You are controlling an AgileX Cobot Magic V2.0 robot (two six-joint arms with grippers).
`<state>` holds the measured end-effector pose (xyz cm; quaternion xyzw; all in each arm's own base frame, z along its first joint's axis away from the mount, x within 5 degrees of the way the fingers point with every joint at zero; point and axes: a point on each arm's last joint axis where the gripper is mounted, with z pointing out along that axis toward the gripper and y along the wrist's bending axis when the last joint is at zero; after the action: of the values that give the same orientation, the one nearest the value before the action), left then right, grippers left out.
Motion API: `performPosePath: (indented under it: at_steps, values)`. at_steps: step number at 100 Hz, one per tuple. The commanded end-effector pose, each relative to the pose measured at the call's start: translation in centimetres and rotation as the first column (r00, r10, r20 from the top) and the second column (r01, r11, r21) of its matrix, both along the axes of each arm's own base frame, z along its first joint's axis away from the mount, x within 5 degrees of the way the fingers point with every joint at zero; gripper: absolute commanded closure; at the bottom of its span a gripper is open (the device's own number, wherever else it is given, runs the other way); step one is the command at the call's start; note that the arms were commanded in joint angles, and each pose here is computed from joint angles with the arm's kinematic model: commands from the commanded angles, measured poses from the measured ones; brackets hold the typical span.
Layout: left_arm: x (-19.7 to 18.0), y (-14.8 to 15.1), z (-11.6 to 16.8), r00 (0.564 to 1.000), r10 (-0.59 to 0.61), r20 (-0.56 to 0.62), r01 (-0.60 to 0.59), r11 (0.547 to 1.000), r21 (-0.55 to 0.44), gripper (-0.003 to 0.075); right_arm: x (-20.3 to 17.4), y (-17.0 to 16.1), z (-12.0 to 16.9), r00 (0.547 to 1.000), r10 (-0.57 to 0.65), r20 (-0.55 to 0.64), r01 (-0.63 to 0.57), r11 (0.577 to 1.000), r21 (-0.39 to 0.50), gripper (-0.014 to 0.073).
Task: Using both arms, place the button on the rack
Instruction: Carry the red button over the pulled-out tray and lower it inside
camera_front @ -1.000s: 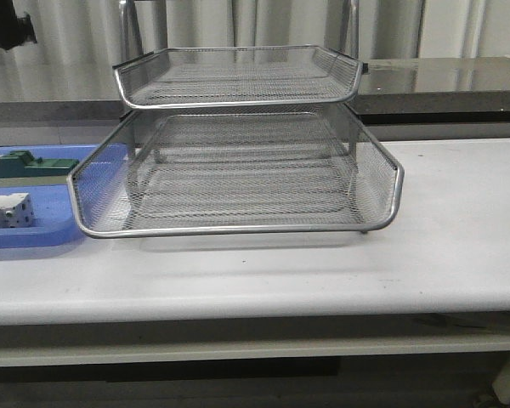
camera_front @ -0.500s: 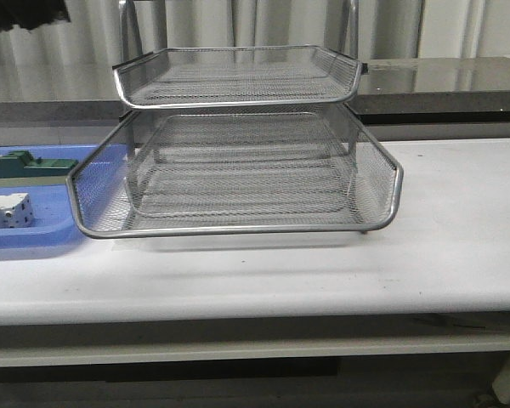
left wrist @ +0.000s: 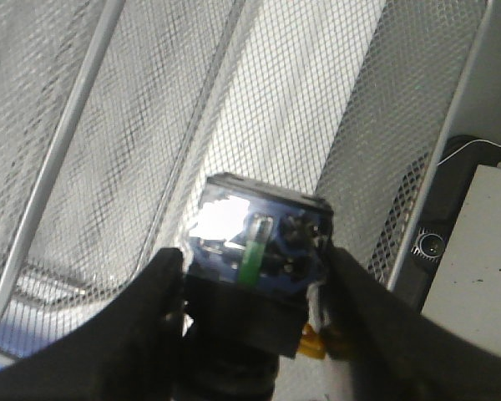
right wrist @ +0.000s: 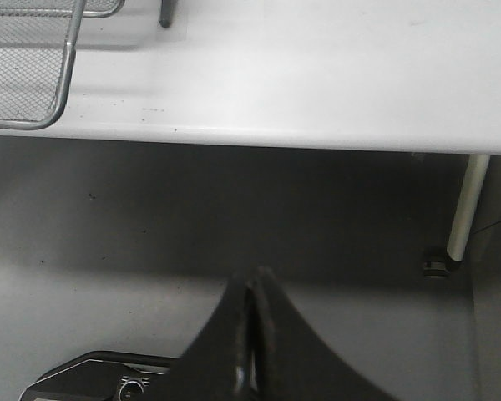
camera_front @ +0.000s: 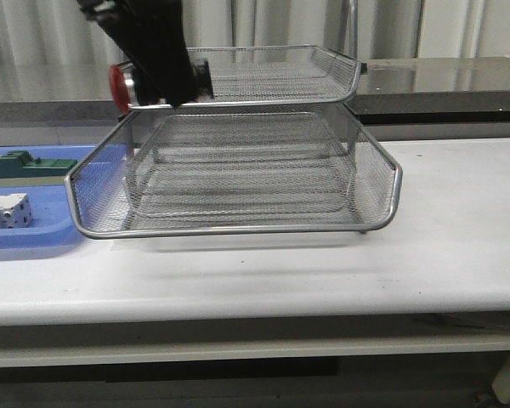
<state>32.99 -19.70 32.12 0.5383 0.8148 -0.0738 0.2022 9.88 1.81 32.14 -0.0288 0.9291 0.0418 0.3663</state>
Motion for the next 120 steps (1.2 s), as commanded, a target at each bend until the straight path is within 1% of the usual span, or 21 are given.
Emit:
performPosePath:
  at_steps: [1,10,29,41,50,55,61,72,73,75,77,78,82,91,103,120]
  values:
    - [-0.1,-1.3,1.6,0.995,-0.010,0.094,0.017,0.997,-0.077,0.0716,0.3,-0.1,1.3,0.996,-0.002,0.084,0.002,1.000,0.002,0.0663]
    - [0.4,-2.4,0.4,0.995,-0.020,0.096,0.027,0.997,-0.078,0.0716,0.3,-0.1,1.3,0.996,-0.002,0.084,0.002,1.000,0.002,0.0663]
    - [1.1,-3.6,-2.0,0.998,-0.035,0.052,0.038,0.998,-0.058,0.0716,0.3,-0.1,1.3,0.996,-0.002,0.084,0.002,1.000,0.002,0.0663]
    - [1.3,-3.8,-2.7,0.999,-0.035,0.034,0.037,0.998,-0.052,0.0715,0.3,-0.1,1.3,0.996,-0.002,0.084,0.002,1.000,0.002,0.0663]
    - [1.3,-3.8,-2.8,0.999,-0.035,0.034,0.037,0.998,-0.052,0.0708,0.3,-0.1,1.3,0.996,-0.002,0.084,0.002,1.000,0.002,0.0663]
    - [1.3,-3.8,-2.7,0.999,-0.035,0.033,0.037,0.998,-0.053,0.0682,0.3,-0.1,1.3,0.996,-0.002,0.084,0.002,1.000,0.002,0.0663]
    - [1.3,-3.8,-2.7,0.999,-0.035,0.033,0.037,0.998,-0.053,0.0631,0.3,-0.1,1.3,0.996,-0.002,0.084,0.002,1.000,0.002,0.0663]
    - [1.3,-3.8,-2.7,0.999,-0.034,0.030,0.036,0.998,-0.059,0.0484,0.3,-0.1,1.3,0.996,-0.002,0.084,0.002,1.000,0.002,0.0663]
    - [1.3,-3.8,-2.7,0.999,-0.034,0.030,0.036,0.998,-0.059,0.0454,0.3,-0.1,1.3,0.996,-0.002,0.084,0.002,1.000,0.002,0.0663]
    - [1.3,-3.8,-2.7,0.999,-0.034,0.028,0.036,0.997,-0.061,0.0443,0.3,-0.1,1.3,0.996,-0.002,0.084,0.002,1.000,0.002,0.0663]
    - [1.3,-3.8,-2.7,0.999,-0.034,0.029,0.036,0.997,-0.061,0.0405,0.3,-0.1,1.3,0.996,-0.002,0.084,0.002,1.000,0.002,0.0663]
    - [1.3,-3.8,-2.7,0.999,-0.034,0.029,0.036,0.997,-0.061,0.0405,0.3,-0.1,1.3,0.996,-0.002,0.084,0.002,1.000,0.002,0.0663]
    - [1.3,-3.8,-2.7,0.999,-0.034,0.027,0.035,0.997,-0.063,0.0343,0.3,-0.1,1.3,0.996,-0.002,0.084,0.002,1.000,0.002,0.0663]
    - [1.3,-3.9,-2.7,0.999,-0.033,0.026,0.035,0.997,-0.065,0.0265,0.3,-0.1,1.3,0.996,-0.002,0.084,0.002,1.000,0.002,0.0663]
    - [1.3,-3.9,-2.7,0.999,-0.033,0.026,0.035,0.997,-0.065,0.0232,0.3,-0.1,1.3,0.996,-0.002,0.084,0.002,1.000,0.002,0.0663]
    - [1.3,-3.9,-2.7,0.999,-0.033,0.028,0.035,0.997,-0.066,0.0231,0.3,-0.1,1.3,0.996,-0.002,0.084,0.002,1.000,0.002,0.0663]
